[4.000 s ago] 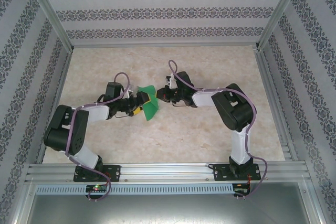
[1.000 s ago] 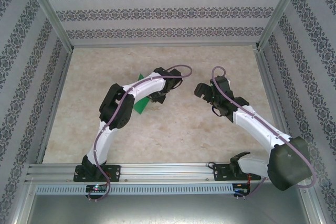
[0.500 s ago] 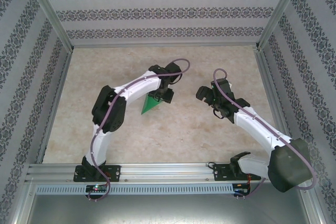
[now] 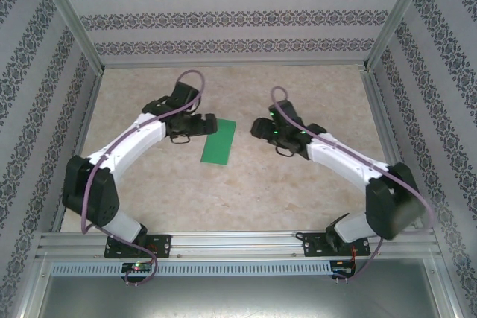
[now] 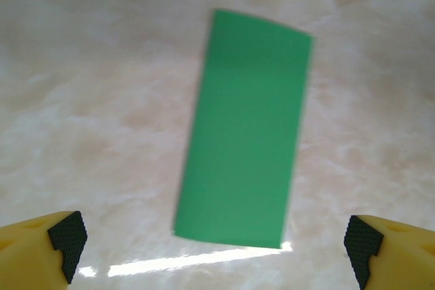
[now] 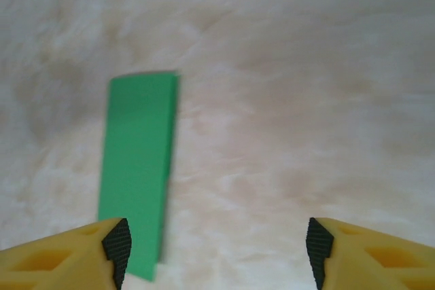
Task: Fold a paper plane with a square sheet of paper (pick it up from the middle)
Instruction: Move the paper to the center of the table.
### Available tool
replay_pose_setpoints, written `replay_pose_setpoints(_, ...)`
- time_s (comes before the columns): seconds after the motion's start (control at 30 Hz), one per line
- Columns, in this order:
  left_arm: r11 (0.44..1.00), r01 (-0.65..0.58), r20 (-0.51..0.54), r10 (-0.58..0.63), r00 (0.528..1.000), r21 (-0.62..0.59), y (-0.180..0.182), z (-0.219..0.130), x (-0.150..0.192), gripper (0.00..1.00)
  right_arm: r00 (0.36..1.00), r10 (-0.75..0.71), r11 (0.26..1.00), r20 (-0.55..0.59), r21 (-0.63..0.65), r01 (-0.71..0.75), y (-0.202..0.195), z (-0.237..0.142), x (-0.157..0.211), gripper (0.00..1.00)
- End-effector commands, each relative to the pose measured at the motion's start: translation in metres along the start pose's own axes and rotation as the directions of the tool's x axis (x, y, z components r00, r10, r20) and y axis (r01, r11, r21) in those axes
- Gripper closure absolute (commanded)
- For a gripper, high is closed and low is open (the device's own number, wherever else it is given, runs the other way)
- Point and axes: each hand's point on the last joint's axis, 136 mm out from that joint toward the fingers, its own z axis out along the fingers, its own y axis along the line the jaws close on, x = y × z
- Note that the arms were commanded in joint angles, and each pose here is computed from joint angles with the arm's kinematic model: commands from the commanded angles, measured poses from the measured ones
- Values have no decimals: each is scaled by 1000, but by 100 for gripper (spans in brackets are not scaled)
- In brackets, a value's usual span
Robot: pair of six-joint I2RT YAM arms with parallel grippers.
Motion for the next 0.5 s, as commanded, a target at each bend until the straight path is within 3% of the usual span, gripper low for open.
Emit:
replay_pose_setpoints(0.0, 993, 122, 90, -122, 988, 3, 25, -9, -11, 0, 998, -42, 995, -50, -93, 37, 52, 22, 13, 40)
replay_pose_setpoints(0.17, 981, 187, 118, -181, 976, -45, 60, -12, -7, 0, 986, -66, 987, -152, -158, 41, 99, 68, 45, 61)
replay_pose_setpoints(0.3, 980, 190, 99, -184, 978, -58, 70, -9, -4, 0, 968, -93, 983, -234, -179, 51, 126, 93, 69, 68)
replay_pose_setpoints(0.47, 981, 187, 97, -180, 979, -60, 73, -7, -3, 0, 946, -111, 984, -304, -164, 63, 138, 118, 91, 70)
